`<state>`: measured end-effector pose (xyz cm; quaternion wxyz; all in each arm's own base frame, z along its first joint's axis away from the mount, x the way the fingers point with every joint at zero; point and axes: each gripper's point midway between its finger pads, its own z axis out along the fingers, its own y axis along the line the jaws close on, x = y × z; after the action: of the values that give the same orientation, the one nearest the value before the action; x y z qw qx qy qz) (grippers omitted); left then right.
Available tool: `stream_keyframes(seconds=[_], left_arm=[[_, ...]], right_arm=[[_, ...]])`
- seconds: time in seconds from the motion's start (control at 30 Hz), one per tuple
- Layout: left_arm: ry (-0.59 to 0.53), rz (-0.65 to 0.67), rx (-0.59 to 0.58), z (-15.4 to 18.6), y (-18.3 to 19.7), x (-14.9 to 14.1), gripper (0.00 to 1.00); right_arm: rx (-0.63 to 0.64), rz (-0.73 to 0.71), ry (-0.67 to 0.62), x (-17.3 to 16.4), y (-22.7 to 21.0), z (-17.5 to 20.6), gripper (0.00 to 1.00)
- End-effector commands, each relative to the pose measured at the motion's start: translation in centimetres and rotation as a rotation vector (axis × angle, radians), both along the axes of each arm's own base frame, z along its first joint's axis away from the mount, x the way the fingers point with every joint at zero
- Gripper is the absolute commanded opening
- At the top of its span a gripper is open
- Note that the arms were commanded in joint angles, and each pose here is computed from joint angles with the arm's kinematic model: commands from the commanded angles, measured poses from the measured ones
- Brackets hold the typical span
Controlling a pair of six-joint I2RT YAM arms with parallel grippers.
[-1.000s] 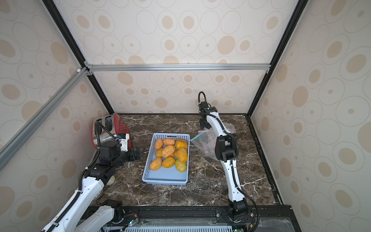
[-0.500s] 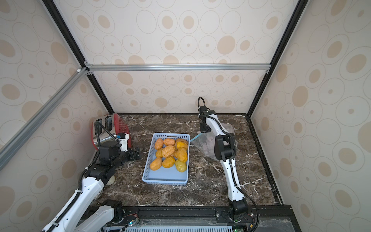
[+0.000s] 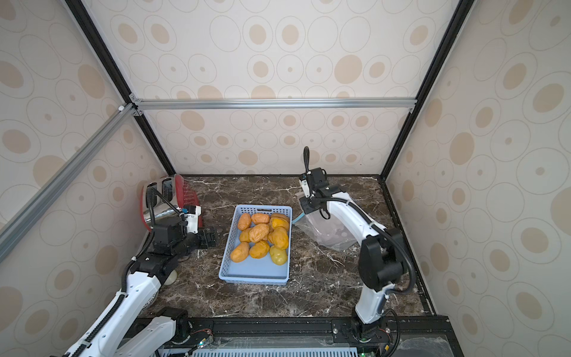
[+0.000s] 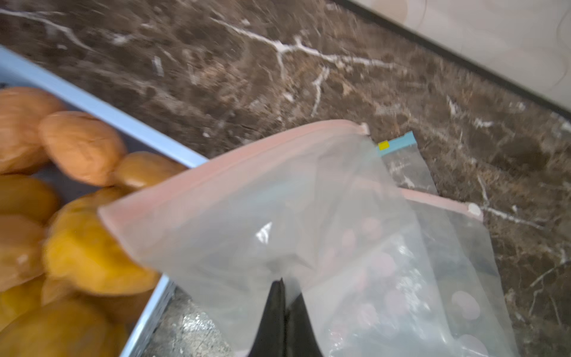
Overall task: Put the potatoes into a zipper bag and zip it
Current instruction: Pick up the zipper food storage bag.
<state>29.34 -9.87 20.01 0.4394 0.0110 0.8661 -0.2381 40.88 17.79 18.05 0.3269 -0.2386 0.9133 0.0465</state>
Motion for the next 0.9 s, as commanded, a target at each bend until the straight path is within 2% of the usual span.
stream_keyframes(seconds=[0.0, 0.13, 0.27, 0.53, 0.8, 0.87], left_arm=[[-0.051, -0.111, -0.127, 2.4, -2.6, -0.3, 0.95], [-0.082, -0.195, -0.255, 4.1, -5.0, -0.8, 0.94], [-0.055, -0.248, -0.297, 4.0, -7.5, -1.1, 0.93], [-0.009, -0.336, -0.348, 2.7, -13.4, -1.8, 0.89], [0.069, -0.467, -0.363, 1.4, -20.0, -3.0, 0.86], [0.060, -0.500, -0.383, 1.9, -21.5, -3.1, 0.85]], right_arm=[[0.022, 0.188, -0.015, -3.3, 2.6, -3.0, 0.00], [0.052, 0.355, -0.047, -7.6, 4.9, -4.2, 0.00], [0.109, 0.456, -0.087, -10.9, 6.0, -4.8, 0.00], [0.218, 0.440, -0.236, -13.5, 5.3, -4.9, 0.00], [0.311, 0.511, -0.377, -17.3, 4.5, -3.8, 0.00], [0.325, 0.520, -0.393, -17.9, 4.5, -3.5, 0.00]])
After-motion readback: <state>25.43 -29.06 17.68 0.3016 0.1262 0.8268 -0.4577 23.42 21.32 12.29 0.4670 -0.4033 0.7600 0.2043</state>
